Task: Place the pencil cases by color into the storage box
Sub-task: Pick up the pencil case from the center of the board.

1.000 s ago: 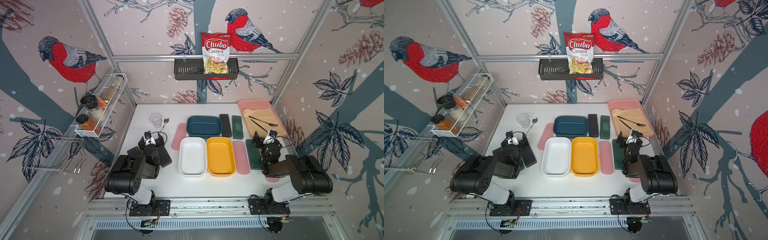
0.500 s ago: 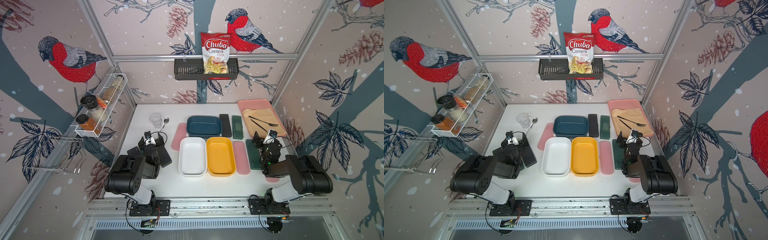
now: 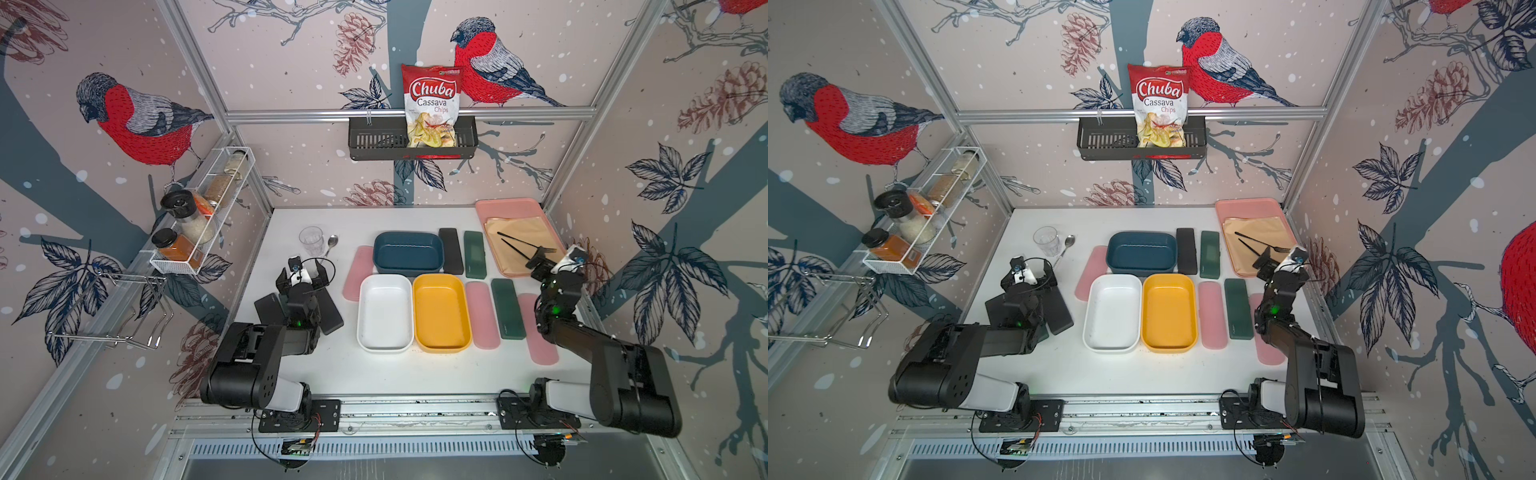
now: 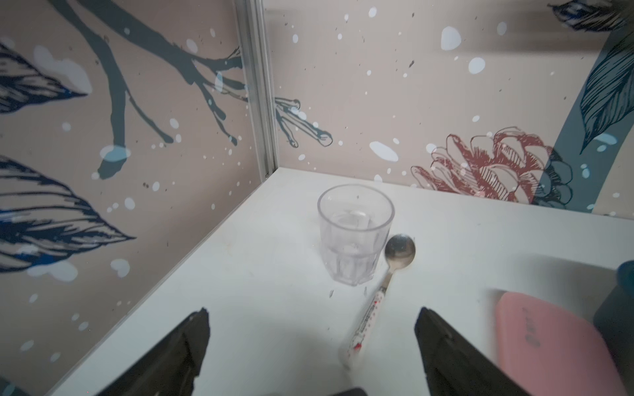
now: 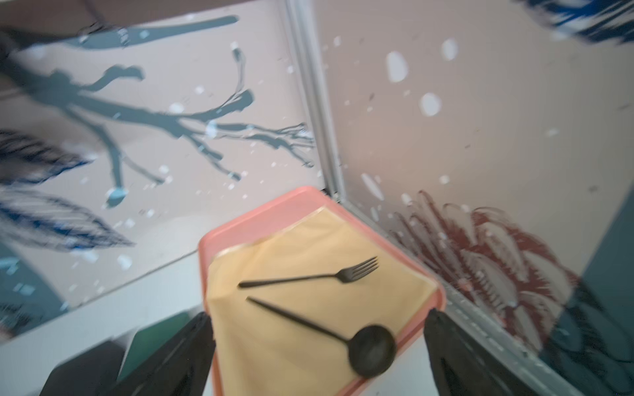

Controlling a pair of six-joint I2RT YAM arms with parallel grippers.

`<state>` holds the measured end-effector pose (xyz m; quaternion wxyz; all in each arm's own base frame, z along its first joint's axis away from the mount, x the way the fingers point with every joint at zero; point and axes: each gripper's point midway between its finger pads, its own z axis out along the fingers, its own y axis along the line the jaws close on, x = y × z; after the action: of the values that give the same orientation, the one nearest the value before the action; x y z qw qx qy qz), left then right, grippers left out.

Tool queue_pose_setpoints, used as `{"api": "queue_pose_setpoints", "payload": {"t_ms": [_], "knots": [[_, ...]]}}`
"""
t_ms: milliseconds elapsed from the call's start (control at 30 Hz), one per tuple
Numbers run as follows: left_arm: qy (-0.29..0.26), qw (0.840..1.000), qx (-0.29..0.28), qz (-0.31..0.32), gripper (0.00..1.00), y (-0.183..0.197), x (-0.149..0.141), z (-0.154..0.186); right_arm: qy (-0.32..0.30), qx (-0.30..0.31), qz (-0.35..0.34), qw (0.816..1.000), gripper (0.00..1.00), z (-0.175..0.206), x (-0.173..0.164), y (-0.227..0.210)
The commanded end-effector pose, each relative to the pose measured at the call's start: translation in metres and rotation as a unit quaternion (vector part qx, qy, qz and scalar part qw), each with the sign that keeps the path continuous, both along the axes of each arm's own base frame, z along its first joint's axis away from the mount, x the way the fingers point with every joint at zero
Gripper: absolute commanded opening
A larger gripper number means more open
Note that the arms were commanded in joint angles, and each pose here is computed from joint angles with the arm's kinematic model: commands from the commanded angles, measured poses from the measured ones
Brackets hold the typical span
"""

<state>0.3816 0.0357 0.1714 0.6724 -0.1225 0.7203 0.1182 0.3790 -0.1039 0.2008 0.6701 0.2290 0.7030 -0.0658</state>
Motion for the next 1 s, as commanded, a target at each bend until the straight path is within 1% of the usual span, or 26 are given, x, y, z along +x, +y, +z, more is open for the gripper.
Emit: {"api": "queue_pose_setpoints", "payload": {"t_ms": [0, 133, 233, 300, 367, 400, 433, 467, 600, 700, 767, 833, 967], "knots": [[0.084, 0.995, 0.000, 0.059, 0.97, 0.017, 0.000, -0.010, 0.138, 0.050, -0.057, 0.988, 0.99, -0.040, -0.014, -0.026], [0.132, 0.989, -0.007, 0.065, 0.97, 0.017, 0.006, 0.003, 0.234, 0.036, -0.085, 0.968, 1.00, -0.041, -0.019, -0.040], [0.141, 0.987, -0.026, 0.075, 0.97, 0.018, 0.001, 0.017, 0.324, 0.036, -0.078, 0.942, 1.00, -0.050, -0.023, -0.042], [0.133, 0.988, -0.035, 0.071, 0.97, 0.017, -0.002, 0.029, 0.393, 0.044, -0.061, 0.917, 1.00, -0.059, -0.027, -0.042], [0.128, 0.989, -0.044, 0.065, 0.97, 0.015, -0.005, 0.038, 0.455, 0.059, -0.027, 0.888, 1.00, -0.066, -0.031, -0.037], [0.126, 0.989, -0.047, 0.063, 0.97, 0.014, -0.006, 0.043, 0.483, 0.063, -0.008, 0.873, 1.00, -0.070, -0.033, -0.034], [0.125, 0.989, -0.049, 0.062, 0.97, 0.014, -0.006, 0.048, 0.500, 0.064, 0.003, 0.863, 1.00, -0.072, -0.035, -0.032], [0.128, 0.989, -0.051, 0.062, 0.97, 0.014, -0.007, 0.052, 0.511, 0.066, 0.009, 0.857, 1.00, -0.073, -0.036, -0.030], [0.139, 0.987, -0.058, 0.063, 0.97, 0.013, -0.002, 0.063, 0.504, 0.078, 0.064, 0.858, 1.00, -0.073, -0.025, -0.014], [0.142, 0.986, -0.062, 0.065, 0.97, 0.012, 0.002, 0.070, 0.511, 0.078, 0.123, 0.847, 1.00, -0.082, -0.016, 0.011], [0.143, 0.985, -0.069, 0.065, 0.97, 0.011, 0.005, 0.073, 0.523, 0.062, 0.165, 0.834, 1.00, -0.092, -0.010, 0.037], [0.143, 0.985, -0.076, 0.066, 0.97, 0.011, 0.007, 0.074, 0.542, 0.035, 0.190, 0.818, 1.00, -0.103, -0.006, 0.059], [0.151, 0.983, -0.088, 0.055, 0.97, 0.006, 0.011, 0.073, 0.579, -0.025, 0.210, 0.787, 1.00, -0.128, -0.006, 0.086]]}}
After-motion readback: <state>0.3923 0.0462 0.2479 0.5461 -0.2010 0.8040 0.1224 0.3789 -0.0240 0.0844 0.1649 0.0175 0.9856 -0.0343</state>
